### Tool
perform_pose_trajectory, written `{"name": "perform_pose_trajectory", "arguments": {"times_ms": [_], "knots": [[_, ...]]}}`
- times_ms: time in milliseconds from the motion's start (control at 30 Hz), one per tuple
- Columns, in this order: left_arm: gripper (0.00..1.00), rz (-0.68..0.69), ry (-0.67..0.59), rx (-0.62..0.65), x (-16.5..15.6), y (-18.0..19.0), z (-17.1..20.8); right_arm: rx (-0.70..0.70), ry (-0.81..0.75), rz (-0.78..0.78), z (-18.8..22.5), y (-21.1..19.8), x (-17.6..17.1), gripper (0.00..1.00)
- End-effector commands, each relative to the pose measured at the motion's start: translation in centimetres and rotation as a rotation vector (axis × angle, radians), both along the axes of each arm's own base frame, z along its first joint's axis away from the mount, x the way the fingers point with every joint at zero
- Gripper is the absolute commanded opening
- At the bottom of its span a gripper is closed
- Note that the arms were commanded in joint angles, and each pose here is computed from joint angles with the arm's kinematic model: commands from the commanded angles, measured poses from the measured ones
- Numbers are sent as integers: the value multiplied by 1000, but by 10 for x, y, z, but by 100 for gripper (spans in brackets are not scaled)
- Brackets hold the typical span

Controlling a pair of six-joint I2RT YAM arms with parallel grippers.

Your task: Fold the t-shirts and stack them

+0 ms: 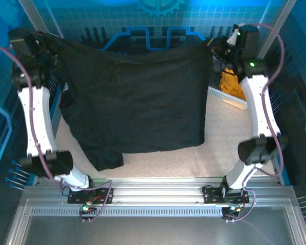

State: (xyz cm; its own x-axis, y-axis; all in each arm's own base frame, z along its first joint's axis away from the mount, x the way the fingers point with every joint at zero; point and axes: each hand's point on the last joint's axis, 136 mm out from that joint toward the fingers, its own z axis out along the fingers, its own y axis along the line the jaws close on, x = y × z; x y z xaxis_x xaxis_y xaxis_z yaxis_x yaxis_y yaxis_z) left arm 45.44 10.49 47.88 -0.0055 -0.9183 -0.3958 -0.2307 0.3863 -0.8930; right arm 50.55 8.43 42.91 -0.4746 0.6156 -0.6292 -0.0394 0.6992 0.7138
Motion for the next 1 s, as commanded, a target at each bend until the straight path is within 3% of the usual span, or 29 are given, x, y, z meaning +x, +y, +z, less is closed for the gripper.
{"name": "perform_pose_trajectory", "arguments": {"times_ms": [0,133,267,367,433,567,667,733,767,867,967], "knots": [[0,-80,-124,-19,8,0,42,37,-84,79,43,22,5,0],[0,-73,-215,-6,4,10,89,48,-102,82,57,23,24,0],[0,-52,-285,-13,-20,12,126,77,-119,51,72,13,23,0],[0,-10,-283,-9,-52,7,137,59,-94,-9,72,-2,13,0],[0,28,-217,-18,-72,3,123,36,-55,-49,64,-13,2,0],[8,104,40,-82,-106,-13,28,-17,127,-149,-1,-34,-29,0],[17,155,221,-168,-130,-30,-80,-49,323,-234,-91,-50,-61,0],[28,138,368,-219,-142,-44,-162,-81,437,-240,-152,-53,-80,0],[35,128,457,-241,-149,-49,-202,-96,498,-237,-178,-53,-87,8],[55,-3,656,-267,-158,-72,-298,-116,699,-153,-255,-45,-101,46],[60,-79,822,-241,-183,-88,-345,-170,840,-69,-295,-35,-115,53]]}}
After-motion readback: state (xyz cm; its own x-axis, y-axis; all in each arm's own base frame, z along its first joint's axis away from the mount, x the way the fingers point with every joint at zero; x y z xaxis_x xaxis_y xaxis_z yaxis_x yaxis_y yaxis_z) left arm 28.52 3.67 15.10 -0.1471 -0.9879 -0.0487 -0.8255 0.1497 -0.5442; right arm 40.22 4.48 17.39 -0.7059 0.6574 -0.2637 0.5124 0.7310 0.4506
